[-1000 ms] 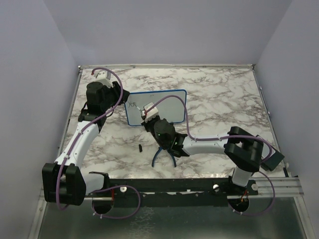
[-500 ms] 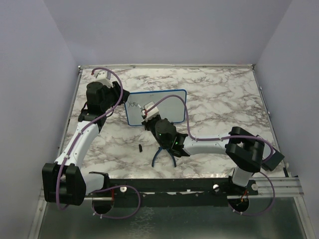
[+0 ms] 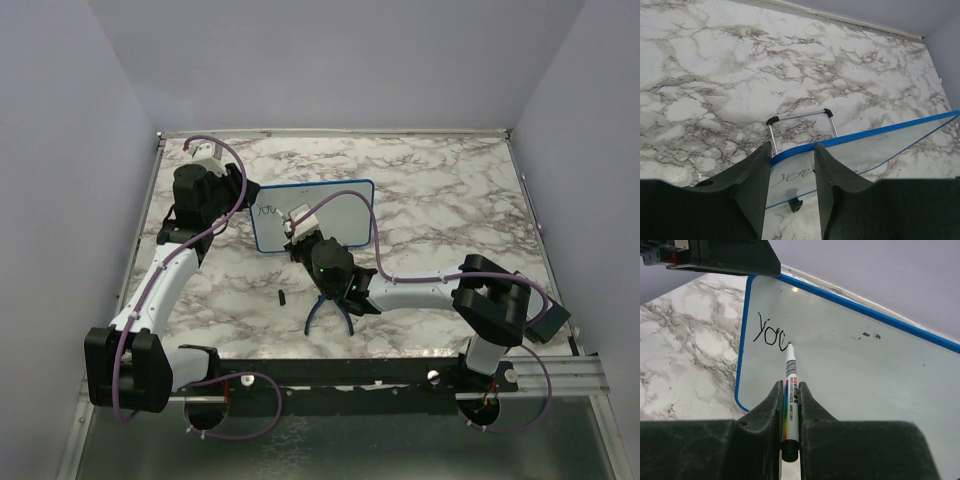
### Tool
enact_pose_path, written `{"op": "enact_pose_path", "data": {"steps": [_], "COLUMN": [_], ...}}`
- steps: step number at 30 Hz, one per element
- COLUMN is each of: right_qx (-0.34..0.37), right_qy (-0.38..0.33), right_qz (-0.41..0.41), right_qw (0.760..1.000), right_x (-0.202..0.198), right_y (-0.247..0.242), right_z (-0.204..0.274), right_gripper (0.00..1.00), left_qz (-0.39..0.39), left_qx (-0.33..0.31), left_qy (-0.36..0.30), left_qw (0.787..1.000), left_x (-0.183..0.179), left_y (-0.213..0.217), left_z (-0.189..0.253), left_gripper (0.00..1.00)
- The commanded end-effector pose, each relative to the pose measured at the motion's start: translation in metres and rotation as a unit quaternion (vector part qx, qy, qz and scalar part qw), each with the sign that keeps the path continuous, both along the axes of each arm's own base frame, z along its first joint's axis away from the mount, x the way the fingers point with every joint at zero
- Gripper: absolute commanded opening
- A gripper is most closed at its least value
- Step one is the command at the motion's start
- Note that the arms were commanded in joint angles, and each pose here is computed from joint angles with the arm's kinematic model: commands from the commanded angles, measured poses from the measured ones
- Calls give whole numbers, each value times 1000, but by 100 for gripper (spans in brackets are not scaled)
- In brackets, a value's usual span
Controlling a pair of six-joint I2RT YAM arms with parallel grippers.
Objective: Write a sentence on the whiteboard
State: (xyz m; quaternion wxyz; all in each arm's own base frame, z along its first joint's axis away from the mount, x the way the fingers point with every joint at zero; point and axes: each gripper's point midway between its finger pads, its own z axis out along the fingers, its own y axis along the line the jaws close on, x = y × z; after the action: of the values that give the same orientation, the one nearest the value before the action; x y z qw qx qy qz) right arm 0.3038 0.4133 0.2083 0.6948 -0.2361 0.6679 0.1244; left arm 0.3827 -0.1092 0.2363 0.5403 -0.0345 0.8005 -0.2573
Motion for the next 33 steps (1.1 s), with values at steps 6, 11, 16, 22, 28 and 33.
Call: {"op": "enact_pose_path", "data": {"steps": [6,11,16,22,28,33], "right_qx": [26,25,17,8,4,0], "right_qy": [-22,-22,-17,-5,8,15], "right_qz": [-33,-35,-35,-34,-31,-32], "right_qw": [999,999,999,999,999,999], "right_x": [8,8,8,8,5,3], "right_y": [-13,-13,-13,-13,-13,-17], "right_z": [27,26,19,7,-2,-8], "right_gripper": [1,1,1,1,1,1], "left_qz": [-21,-21,-21,-21,-21,-21], "left_qx": [-4,-3,-3,-3,-4,-4], "left_qy": [6,6,6,5,6,6], "left_qw": [1000,1000,1000,1000,1000,1000], "left_x": [-8,-8,-8,-9,-9,-9], "left_y": [-7,-7,-6,-7,-7,-7], "left_z": [-3,-3,-3,-2,-3,-3], "left_gripper": [40,40,40,40,40,40]}}
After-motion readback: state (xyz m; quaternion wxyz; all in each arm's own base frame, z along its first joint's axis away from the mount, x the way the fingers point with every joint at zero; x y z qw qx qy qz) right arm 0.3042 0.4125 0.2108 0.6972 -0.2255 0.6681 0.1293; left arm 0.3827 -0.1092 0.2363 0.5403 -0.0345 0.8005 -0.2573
